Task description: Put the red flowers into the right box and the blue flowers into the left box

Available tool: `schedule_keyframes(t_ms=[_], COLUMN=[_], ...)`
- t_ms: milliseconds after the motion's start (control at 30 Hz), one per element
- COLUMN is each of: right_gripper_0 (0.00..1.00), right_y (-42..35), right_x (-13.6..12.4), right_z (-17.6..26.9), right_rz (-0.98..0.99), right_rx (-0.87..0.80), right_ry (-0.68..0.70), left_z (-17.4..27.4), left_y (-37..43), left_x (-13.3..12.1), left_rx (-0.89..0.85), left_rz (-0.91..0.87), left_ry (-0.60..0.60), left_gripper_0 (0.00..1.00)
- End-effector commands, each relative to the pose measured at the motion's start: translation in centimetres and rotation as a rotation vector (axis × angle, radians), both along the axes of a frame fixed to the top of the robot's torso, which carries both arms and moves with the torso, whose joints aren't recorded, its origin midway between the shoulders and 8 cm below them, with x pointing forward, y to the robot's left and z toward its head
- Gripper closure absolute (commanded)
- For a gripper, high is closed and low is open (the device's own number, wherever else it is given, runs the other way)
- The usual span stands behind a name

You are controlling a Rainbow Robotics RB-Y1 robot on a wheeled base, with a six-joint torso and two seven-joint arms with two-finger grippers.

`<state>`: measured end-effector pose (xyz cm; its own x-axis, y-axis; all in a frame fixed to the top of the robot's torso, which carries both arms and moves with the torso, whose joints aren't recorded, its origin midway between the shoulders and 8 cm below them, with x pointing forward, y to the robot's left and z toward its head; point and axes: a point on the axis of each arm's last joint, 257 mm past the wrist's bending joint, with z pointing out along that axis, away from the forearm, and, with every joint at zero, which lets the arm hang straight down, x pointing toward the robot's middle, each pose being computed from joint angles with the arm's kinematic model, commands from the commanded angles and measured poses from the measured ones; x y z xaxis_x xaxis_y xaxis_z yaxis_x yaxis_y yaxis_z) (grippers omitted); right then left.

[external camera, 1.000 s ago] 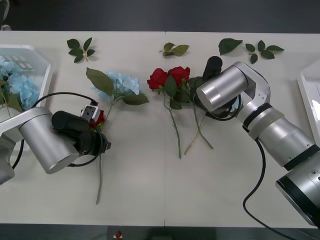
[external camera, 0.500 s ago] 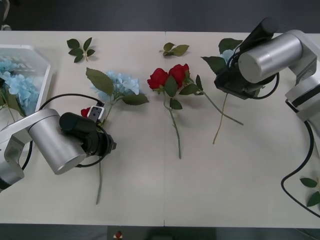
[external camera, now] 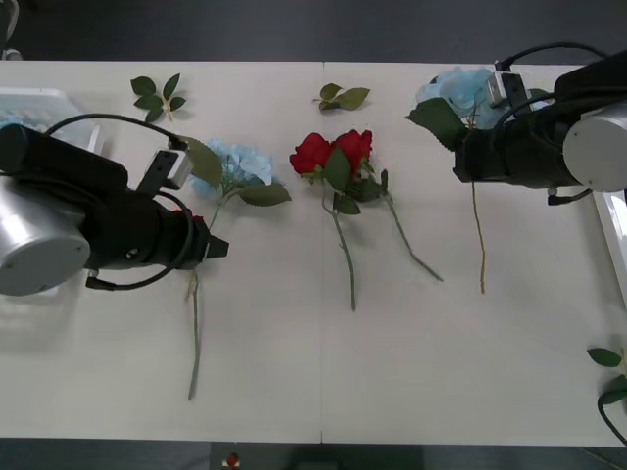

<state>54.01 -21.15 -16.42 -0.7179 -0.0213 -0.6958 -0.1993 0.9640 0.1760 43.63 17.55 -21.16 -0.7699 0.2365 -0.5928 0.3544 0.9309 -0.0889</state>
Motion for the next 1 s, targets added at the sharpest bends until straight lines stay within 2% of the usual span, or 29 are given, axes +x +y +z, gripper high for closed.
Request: schedule_keyframes(t_ms=[33, 200, 400, 533, 633, 767, 1000], right_gripper_0=[1.0, 1.0, 1.0, 1.0, 1.0, 1.0, 1.0], right_y=[1.0, 1.9, 3.7, 5.2, 5.9, 7.4, 10.1], right_x=[-1.4, -3.8, -6.8, -9.1, -11.1, -13.5, -17.5], right_z=[2.3, 2.9, 4.5, 6.2, 7.3, 9.2, 11.5], right_rz=[0.12, 0.223, 0.344, 0.456, 0.53, 0.619, 0.752], right_rx=[-0.015, 0.009, 0.077, 0.149, 0.166, 0.232, 0.342], right_ry=[-0.083, -0.11, -0.146, -0.171, -0.192, -0.241, -0.332], left_z=[3.8, 5.0, 6.0, 6.6, 6.8, 6.3, 5.3], left_y=[-0.5, -2.0, -4.0, -6.1, -6.2, -6.4, -7.1], left_x=[0.5, 0.8, 1.5, 0.4, -0.1, -2.2, -5.9], left_rx=[-0.044, -0.117, -0.208, -0.397, -0.459, -0.561, -0.785], left_rz=[-0.127, -0.247, -0.408, -0.51, -0.624, -0.75, -0.782], left_ry=[-0.092, -0.156, -0.289, -0.286, -0.355, -0.385, -0.257], left_gripper_0=[0.0, 0.0, 0.0, 0.0, 0.0, 0.0, 0.0])
